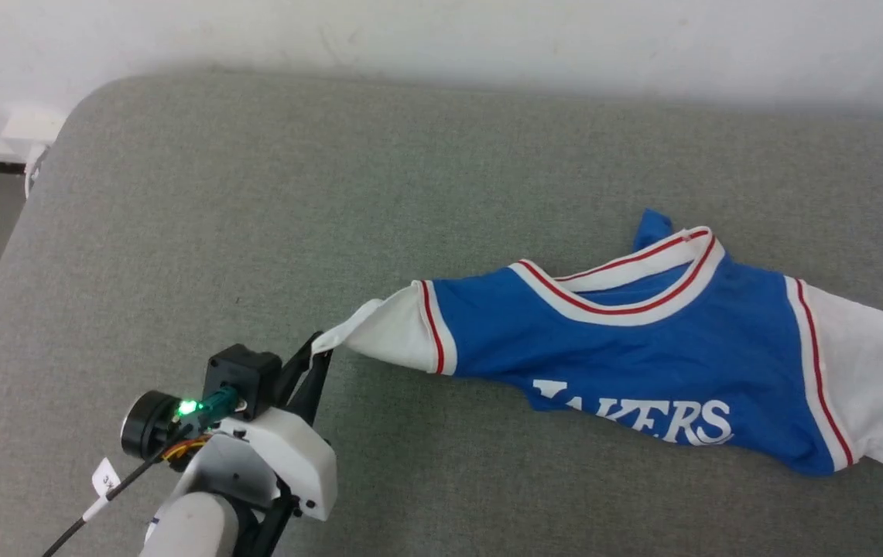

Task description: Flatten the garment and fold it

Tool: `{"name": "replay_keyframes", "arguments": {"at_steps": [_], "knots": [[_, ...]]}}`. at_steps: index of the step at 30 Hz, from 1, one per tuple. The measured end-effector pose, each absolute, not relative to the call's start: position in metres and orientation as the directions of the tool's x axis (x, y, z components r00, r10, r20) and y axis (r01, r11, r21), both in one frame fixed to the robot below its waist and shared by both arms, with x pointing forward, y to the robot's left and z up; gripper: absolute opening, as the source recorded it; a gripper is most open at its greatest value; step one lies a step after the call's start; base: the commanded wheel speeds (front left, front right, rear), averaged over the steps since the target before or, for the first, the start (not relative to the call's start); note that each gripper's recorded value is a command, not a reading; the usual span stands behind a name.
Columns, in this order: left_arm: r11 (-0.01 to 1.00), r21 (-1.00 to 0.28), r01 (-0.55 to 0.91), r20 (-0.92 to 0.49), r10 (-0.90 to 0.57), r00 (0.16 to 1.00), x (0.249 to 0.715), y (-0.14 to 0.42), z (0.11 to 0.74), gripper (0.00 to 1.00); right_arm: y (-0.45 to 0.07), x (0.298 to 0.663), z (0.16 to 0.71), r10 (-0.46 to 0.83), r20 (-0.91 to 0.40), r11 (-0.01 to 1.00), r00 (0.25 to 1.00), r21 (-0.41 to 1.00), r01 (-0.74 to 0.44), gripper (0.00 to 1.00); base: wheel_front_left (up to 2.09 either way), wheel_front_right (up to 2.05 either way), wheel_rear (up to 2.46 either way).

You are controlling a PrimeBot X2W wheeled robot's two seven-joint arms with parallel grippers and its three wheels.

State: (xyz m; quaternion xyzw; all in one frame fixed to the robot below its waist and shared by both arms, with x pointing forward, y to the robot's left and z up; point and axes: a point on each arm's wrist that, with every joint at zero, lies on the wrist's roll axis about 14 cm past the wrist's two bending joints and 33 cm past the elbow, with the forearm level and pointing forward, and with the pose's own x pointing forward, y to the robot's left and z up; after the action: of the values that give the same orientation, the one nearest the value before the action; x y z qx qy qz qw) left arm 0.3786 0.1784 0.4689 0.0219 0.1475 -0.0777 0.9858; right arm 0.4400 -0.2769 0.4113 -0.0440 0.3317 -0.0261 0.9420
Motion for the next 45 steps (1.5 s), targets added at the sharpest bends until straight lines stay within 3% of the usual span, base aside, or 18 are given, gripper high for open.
{"name": "replay_keyframes", "arguments": {"at_steps": [4, 16, 18, 19, 24, 29, 38, 45], "knots": [[0.986, 0.019, 0.165, -0.296, -0.152, 0.943, 0.38, 0.175, 0.468, 0.0, -0.285, 0.45, 0.397, -0.095, -0.726, 0.993, 0.681, -0.117, 0.014, 1.0, 0.0, 0.0, 0.0], [0.989, 0.014, 0.144, -0.348, -0.13, 0.928, 0.378, 0.179, 0.452, 0.0, -0.281, 0.473, 0.363, -0.113, -0.849, 0.989, 0.517, -0.147, -0.025, 1.0, 0.0, 0.0, 0.0], [0.99, 0.015, 0.142, -0.352, -0.127, 0.927, 0.379, 0.18, 0.451, 0.0, -0.279, 0.473, 0.36, -0.111, -0.86, 0.988, 0.498, -0.152, -0.042, 0.13, 0.0, 0.0, 0.0], [0.99, 0.015, 0.141, -0.354, -0.127, 0.927, 0.378, 0.18, 0.45, 0.0, -0.278, 0.473, 0.36, -0.108, -0.86, 0.987, 0.498, -0.154, -0.052, 0.0, 0.0, 0.0, 0.0], [0.99, 0.017, 0.138, -0.355, -0.123, 0.927, 0.377, 0.182, 0.45, 0.0, -0.269, 0.479, 0.367, -0.081, -0.821, 0.985, 0.565, -0.151, -0.079, 0.0, 0.0, 0.0, 0.0], [0.992, 0.032, 0.12, -0.329, -0.103, 0.939, 0.376, 0.191, 0.46, 0.0, -0.263, 0.487, 0.395, -0.046, -0.732, 0.985, 0.68, -0.145, -0.089, 0.0, 0.0, 0.0, 0.0], [0.996, 0.073, 0.053, -0.129, -0.043, 0.991, 0.379, 0.218, 0.53, 0.0, -0.242, 0.504, 0.531, 0.072, -0.35, 0.982, 0.934, -0.14, -0.128, 0.0, 0.0, 0.0, 0.0], [0.992, 0.117, 0.047, 0.149, -0.064, 0.987, 0.372, 0.219, 0.626, 0.0, -0.234, 0.475, 0.655, 0.147, 0.0, 0.965, 0.989, -0.218, -0.143, 0.0, 0.0, 0.0, 0.0]]}}
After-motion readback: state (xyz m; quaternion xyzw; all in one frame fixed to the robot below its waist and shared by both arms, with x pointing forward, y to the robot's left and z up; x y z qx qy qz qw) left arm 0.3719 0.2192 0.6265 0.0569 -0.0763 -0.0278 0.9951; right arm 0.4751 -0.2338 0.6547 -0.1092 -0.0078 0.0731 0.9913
